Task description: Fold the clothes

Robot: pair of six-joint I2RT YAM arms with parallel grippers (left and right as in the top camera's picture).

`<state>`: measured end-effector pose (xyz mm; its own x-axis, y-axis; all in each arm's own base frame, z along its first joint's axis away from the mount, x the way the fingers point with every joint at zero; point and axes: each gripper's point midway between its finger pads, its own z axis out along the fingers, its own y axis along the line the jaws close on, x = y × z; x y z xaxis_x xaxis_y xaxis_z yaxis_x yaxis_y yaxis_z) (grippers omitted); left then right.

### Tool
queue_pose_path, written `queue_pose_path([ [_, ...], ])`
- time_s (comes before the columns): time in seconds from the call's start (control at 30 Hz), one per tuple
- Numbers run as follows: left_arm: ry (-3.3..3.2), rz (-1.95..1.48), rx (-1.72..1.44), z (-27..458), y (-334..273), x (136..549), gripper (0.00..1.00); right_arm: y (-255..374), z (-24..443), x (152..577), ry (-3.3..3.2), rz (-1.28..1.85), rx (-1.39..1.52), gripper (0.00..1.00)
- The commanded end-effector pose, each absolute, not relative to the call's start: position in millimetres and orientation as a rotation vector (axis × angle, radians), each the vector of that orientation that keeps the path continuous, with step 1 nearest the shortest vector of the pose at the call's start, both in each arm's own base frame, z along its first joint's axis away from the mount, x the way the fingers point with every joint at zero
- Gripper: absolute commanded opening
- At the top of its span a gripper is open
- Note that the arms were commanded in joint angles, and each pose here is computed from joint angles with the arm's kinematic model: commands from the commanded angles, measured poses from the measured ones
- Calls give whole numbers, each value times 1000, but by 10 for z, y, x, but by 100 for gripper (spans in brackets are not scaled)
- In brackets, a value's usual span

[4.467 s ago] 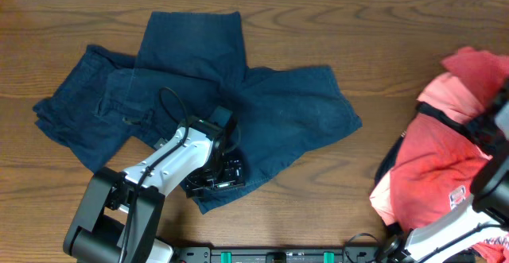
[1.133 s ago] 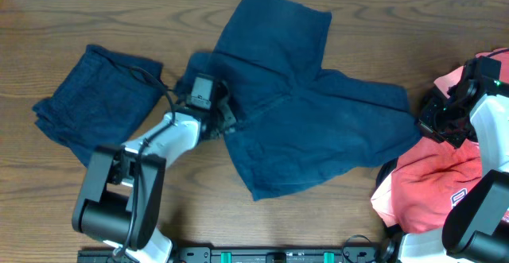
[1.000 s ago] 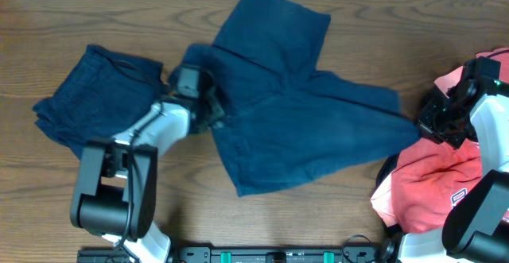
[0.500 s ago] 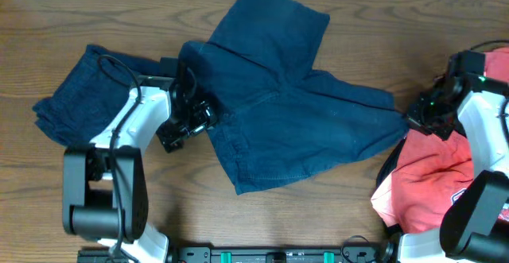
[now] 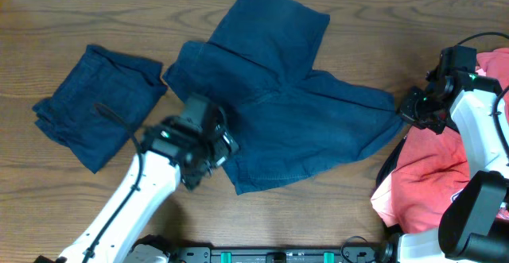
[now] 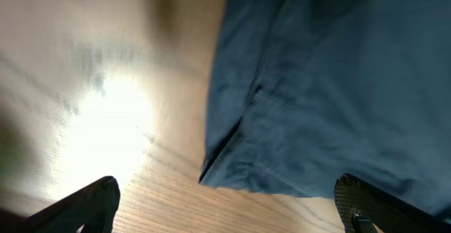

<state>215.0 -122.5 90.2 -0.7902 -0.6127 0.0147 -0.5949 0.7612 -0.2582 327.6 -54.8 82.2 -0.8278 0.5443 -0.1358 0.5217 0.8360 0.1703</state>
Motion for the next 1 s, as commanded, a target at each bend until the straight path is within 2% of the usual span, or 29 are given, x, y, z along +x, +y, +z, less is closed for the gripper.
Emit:
queue_pose_path([
  [0.0,2824,-325,-1277,653,-1287,1902,98,-544,816,3284,2843,179,818,1],
  [0.37,2748,-450,-1337,123,-1625,1798,100,-544,814,3281,2846,177,808,1],
  [0.57,2756,-425,-1385,-12,-1689,1711,85,-544,814,3282,2846,177,808,1],
  [0.63,2765,-434,-1364,-41,-1741,1716,74,-544,814,3282,2846,177,808,1],
  [0.73,2780,-438,-1338,-95,-1805,1716,51,-544,814,3279,2847,177,809,1],
  [0.77,2785,-427,-1337,-114,-1802,1705,40,-542,813,3274,2849,177,809,1],
  [0.83,2805,-398,-1314,-145,-1779,1679,10,-547,811,3263,2854,174,808,1],
  [0.87,2819,-392,-1283,-149,-1773,1672,6,-550,809,3257,2856,169,808,1],
  [0.97,2873,-407,-1098,-114,-1791,1684,6,-559,806,3233,2865,164,805,1],
])
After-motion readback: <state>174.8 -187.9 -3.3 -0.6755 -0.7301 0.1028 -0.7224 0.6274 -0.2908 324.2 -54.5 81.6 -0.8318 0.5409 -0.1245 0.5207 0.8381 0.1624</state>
